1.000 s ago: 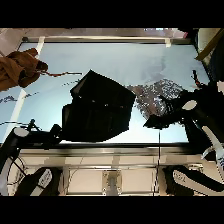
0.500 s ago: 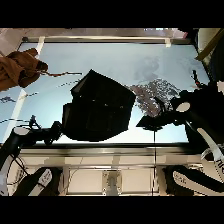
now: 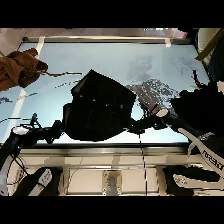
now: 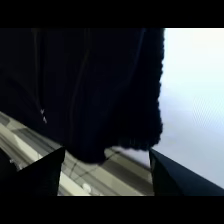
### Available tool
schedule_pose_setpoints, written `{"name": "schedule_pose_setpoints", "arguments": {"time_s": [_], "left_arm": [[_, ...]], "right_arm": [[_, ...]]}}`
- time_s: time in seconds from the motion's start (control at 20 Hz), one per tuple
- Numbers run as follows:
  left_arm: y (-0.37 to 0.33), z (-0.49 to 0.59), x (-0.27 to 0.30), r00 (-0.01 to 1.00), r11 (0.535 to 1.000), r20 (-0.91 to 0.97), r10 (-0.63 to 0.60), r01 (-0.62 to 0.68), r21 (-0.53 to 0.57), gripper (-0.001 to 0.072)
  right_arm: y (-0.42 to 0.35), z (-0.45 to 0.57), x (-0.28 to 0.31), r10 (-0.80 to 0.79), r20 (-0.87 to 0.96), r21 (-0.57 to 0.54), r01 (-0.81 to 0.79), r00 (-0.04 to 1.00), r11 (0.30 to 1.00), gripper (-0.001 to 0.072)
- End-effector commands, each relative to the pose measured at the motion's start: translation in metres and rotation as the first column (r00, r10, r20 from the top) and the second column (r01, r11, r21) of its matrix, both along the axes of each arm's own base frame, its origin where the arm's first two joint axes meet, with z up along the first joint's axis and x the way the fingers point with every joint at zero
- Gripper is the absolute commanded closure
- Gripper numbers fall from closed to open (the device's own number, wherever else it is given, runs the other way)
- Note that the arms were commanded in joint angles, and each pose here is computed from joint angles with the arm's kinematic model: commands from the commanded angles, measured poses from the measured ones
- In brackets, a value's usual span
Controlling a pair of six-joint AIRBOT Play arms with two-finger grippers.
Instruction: Fold the clothes and pants, and hang the long-sleeved shirts on hangers.
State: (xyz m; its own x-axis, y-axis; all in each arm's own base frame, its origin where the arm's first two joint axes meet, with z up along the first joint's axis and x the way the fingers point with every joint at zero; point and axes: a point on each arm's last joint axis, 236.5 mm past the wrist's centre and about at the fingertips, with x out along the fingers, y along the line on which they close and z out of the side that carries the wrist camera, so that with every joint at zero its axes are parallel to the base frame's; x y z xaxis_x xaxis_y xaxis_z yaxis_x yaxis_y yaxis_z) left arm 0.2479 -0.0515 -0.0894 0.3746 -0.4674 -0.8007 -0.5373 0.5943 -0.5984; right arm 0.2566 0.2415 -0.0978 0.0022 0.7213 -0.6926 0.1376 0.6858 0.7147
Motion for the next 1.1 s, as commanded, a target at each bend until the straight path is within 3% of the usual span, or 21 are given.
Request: {"name": "schedule_pose_setpoints", "arguments": {"time_s": [0.0, 0.05, 0.1, 0.15, 0.25, 0.3, 0.5, 0.7, 0.9, 1.05], "left_arm": [[0.0, 0.0, 0.001, 0.999, 1.0, 0.018, -0.026, 0.026, 0.011, 0.067], [0.0, 0.0, 0.001, 0.999, 1.0, 0.018, -0.026, 0.026, 0.011, 0.067], [0.0, 0.0, 0.001, 0.999, 1.0, 0.018, -0.027, 0.026, 0.011, 0.067], [0.0, 0.0, 0.001, 0.999, 0.999, 0.02, -0.031, 0.031, 0.013, 0.067], [0.0, 0.0, 0.001, 0.998, 0.999, 0.03, -0.049, 0.048, 0.021, 0.067], [0.0, 0.001, 0.001, 0.998, 0.998, 0.035, -0.058, 0.057, 0.026, 0.067], [0.001, 0.028, 0.019, 0.973, 0.982, 0.138, -0.183, 0.173, 0.082, 0.0671], [-0.001, 0.156, 0.061, 0.86, 0.939, 0.384, -0.335, 0.274, 0.205, 0.0672], [-0.028, 0.377, 0.054, 0.52, 0.899, 0.738, -0.43, 0.175, 0.401, 0.0672], [-0.038, 0.498, 0.007, 0.281, 0.829, 0.799, -0.532, -0.02, 0.559, 0.0672]], "right_arm": [[0.003, -0.009, 0.019, -0.071, 0.031, -0.019, 0.071, 0.997, 0.997, 0.0136], [0.002, -0.009, 0.023, -0.089, 0.036, -0.017, 0.09, 0.995, 0.996, 0.0137], [0.003, -0.008, 0.024, -0.098, 0.038, -0.014, 0.098, 0.995, 0.995, 0.0185], [0.003, -0.008, 0.025, -0.1, 0.037, -0.013, 0.1, 0.994, 0.995, 0.0293], [0.002, -0.008, 0.027, -0.107, 0.045, -0.018, 0.108, 0.993, 0.994, 0.0619], [0.0, -0.009, 0.03, -0.116, 0.054, -0.023, 0.117, 0.992, 0.993, 0.0681], [0.01, 0.032, 0.05, -0.043, 0.192, 0.02, 0.039, 0.981, 0.999, 0.0681], [0.037, 0.175, 0.051, 0.095, 0.444, 0.132, -0.169, 0.891, 0.977, 0.0682], [0.067, 0.364, 0.006, 0.076, 0.698, 0.233, -0.326, 0.712, 0.916, 0.0682], [0.076, 0.48, -0.041, -0.002, 0.788, 0.316, -0.402, 0.615, 0.86, 0.0682]]}}
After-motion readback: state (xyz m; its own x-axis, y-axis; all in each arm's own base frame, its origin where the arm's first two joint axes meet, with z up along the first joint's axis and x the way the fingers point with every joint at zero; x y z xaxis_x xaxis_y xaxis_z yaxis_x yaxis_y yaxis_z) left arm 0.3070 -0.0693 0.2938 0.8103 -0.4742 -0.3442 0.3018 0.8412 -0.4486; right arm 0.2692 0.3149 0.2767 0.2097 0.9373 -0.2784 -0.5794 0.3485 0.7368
